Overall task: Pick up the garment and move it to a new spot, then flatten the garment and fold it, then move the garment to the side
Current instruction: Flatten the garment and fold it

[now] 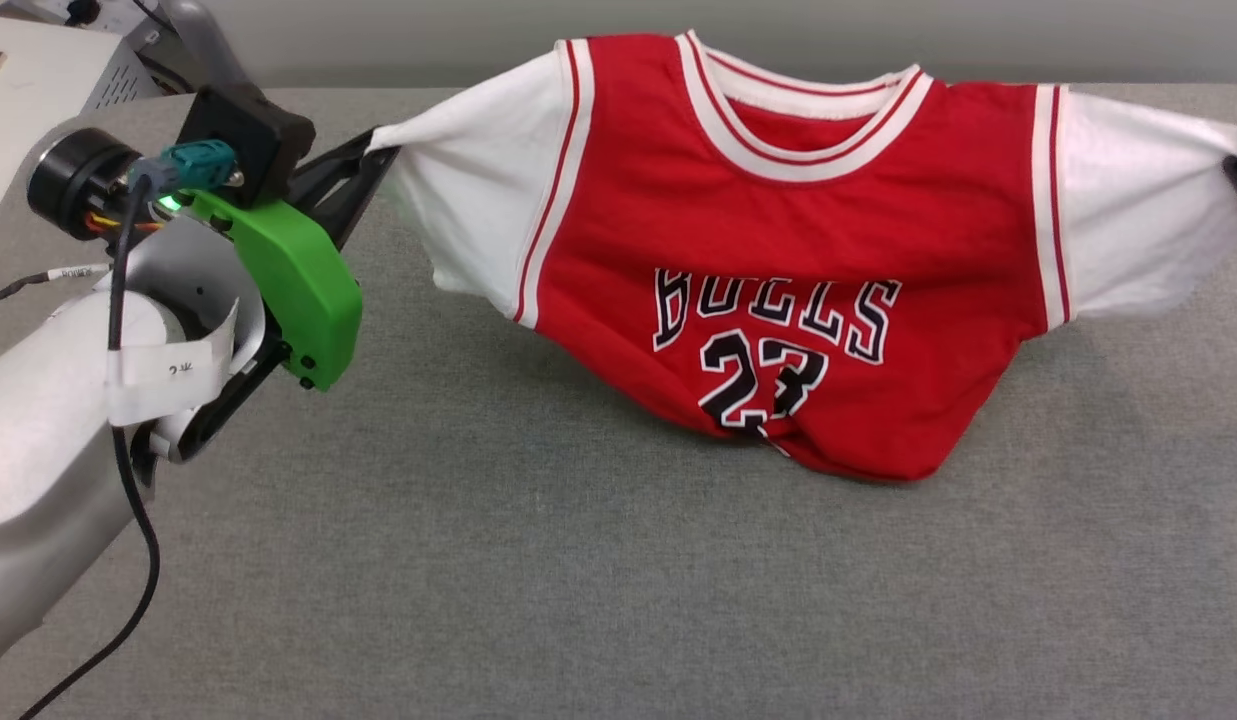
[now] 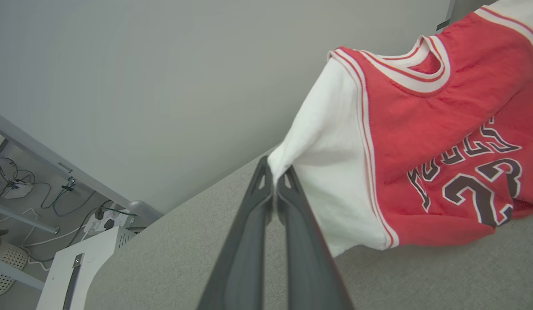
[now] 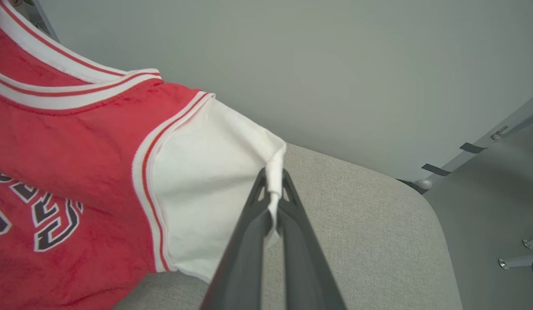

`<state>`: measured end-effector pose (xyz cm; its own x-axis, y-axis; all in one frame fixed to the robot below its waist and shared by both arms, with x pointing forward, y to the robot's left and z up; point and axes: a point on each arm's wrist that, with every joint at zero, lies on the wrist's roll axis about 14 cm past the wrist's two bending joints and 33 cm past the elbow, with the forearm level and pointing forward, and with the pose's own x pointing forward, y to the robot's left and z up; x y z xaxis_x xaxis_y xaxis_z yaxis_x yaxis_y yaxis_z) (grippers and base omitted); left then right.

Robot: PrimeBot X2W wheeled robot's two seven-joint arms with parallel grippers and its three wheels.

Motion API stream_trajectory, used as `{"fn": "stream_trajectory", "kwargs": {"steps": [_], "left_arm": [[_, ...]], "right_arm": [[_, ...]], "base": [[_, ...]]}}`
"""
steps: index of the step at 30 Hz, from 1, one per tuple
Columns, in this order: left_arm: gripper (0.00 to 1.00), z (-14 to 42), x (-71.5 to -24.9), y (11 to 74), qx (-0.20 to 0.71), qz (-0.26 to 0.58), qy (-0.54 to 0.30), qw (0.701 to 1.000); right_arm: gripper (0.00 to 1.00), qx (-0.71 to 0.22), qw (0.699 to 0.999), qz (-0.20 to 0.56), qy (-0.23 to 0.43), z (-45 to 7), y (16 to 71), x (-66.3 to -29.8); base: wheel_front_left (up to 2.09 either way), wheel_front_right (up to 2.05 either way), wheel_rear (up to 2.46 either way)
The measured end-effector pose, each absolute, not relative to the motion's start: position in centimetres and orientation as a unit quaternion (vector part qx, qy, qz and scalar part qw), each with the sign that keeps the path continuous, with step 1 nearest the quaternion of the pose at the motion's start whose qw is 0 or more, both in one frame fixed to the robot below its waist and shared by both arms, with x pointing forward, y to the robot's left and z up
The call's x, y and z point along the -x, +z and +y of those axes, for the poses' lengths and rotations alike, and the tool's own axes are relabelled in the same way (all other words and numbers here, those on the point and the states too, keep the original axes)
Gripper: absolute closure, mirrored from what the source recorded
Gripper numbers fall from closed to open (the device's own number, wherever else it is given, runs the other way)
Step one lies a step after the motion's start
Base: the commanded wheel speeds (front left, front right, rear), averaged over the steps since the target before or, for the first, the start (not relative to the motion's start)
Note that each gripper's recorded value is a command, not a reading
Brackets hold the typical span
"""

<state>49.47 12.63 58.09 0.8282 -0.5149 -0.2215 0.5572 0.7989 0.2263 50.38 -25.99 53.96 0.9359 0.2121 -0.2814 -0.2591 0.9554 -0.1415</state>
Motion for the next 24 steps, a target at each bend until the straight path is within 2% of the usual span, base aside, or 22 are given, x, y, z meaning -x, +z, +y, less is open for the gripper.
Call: {"fn": "stream_trajectory", "kwargs": {"steps": [6, 13, 18, 24], "left_arm": [[1.0, 11.2, -48.2, 66.5, -0.163, -0.05, -0.287, 0.943], [1.0, 9.8, -46.4, 76.6, -0.179, -0.181, -0.28, 0.926], [1.0, 8.4, -46.8, 79.4, -0.188, -0.211, -0.287, 0.915], [1.0, 8.1, -49.7, 80.8, -0.184, -0.215, -0.282, 0.917]], "right_arm": [[1.0, 0.107, 0.987, 0.007, 0.12, -25.6, 62.7, -49.9], [1.0, 0.132, 0.976, -0.133, 0.111, -24.7, 74.4, -47.2], [1.0, 0.15, 0.97, -0.154, 0.109, -24.0, 77.5, -47.1], [1.0, 0.154, 0.971, -0.149, 0.102, -24.1, 78.5, -49.7]], "base": [[0.0, 0.0, 0.0], [0.0, 0.0, 0.0], [0.0, 0.0, 0.0], [0.0, 0.0, 0.0]]}}
